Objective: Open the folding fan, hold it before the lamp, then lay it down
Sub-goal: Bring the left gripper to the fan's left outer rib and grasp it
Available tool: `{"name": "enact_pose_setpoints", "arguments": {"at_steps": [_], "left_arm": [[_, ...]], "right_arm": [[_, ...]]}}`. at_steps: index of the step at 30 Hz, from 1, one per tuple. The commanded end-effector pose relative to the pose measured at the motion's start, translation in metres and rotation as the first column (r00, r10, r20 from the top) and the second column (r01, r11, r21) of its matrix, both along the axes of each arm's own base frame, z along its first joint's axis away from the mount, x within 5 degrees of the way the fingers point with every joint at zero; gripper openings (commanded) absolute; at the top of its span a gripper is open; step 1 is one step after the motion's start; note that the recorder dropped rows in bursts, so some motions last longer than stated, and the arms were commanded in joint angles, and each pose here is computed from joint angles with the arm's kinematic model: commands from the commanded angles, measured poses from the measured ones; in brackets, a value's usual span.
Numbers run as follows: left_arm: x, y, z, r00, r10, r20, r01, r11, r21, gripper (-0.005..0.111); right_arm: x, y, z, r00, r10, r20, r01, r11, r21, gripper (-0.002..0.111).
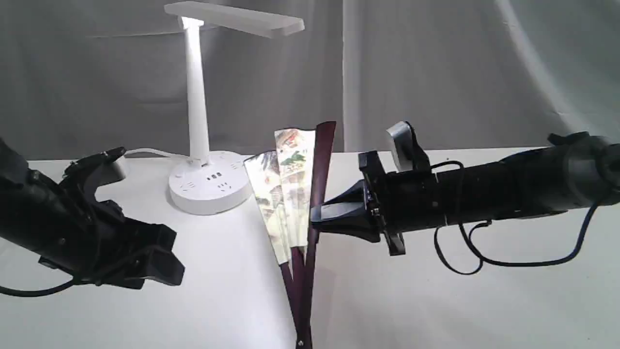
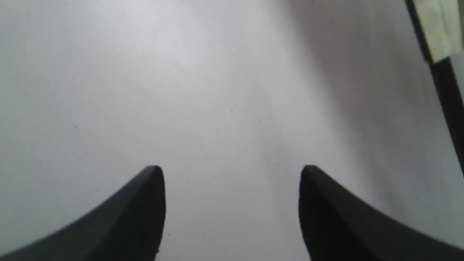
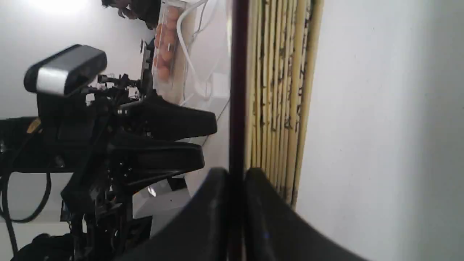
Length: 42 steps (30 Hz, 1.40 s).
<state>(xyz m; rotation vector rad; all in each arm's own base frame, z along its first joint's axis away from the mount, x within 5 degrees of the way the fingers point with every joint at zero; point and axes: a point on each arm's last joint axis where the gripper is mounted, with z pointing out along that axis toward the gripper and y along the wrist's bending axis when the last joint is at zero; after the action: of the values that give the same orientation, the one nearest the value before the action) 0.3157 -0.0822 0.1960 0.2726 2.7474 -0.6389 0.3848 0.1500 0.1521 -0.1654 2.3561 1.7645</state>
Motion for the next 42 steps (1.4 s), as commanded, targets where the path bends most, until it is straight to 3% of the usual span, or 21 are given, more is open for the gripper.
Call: {"name": "enact_pose_setpoints", "arguments": {"at_steps": [1,7,10,14,20,27,34,42], "left_arm": [[0.002,0.002,0.001,0.998,-0.031,0.045,0.03,0.999,0.038,0.049],[0.0,0.006,-0.003,0.999,-0.032,0.017,0.03,0.994,0.107,0.012],[-0.003,0.001,-0.005,0.998,-0.065,0.01,0.062,0.983,0.172,0.005],[-0.007,-0.012,-0.007,0.993,-0.111,0.028,0.099,0.957,0.274,0.004],[-0.014,-0.035,-0.007,0.986,-0.164,0.031,0.148,0.946,0.29,0.004],[-0.01,-0.04,0.011,0.985,-0.17,0.012,0.152,0.909,0.389,0.004],[-0.006,-0.048,0.025,0.977,-0.163,0.137,0.116,0.947,0.299,0.004],[-0.024,-0.038,0.034,0.923,-0.102,0.372,0.015,0.973,0.231,0.004]], "right_arm": [[-0.006,-0.01,0.007,1.0,-0.006,0.022,0.005,1.0,0.018,0.0],[-0.018,-0.026,0.009,0.999,-0.043,-0.007,0.043,0.999,0.014,0.0],[-0.024,-0.031,0.009,0.998,-0.055,-0.014,0.055,0.998,0.012,0.0],[-0.029,-0.035,0.012,0.998,-0.064,-0.014,0.064,0.998,0.011,0.0],[-0.036,-0.036,0.021,0.999,-0.038,0.012,0.038,0.999,-0.009,0.0],[-0.039,-0.036,0.035,0.999,-0.03,0.041,0.031,0.999,-0.015,0.0],[-0.046,-0.037,0.032,0.999,-0.031,0.026,0.031,0.999,-0.015,0.0],[-0.048,-0.037,0.03,0.999,-0.034,0.02,0.034,0.999,-0.012,0.0]]}}
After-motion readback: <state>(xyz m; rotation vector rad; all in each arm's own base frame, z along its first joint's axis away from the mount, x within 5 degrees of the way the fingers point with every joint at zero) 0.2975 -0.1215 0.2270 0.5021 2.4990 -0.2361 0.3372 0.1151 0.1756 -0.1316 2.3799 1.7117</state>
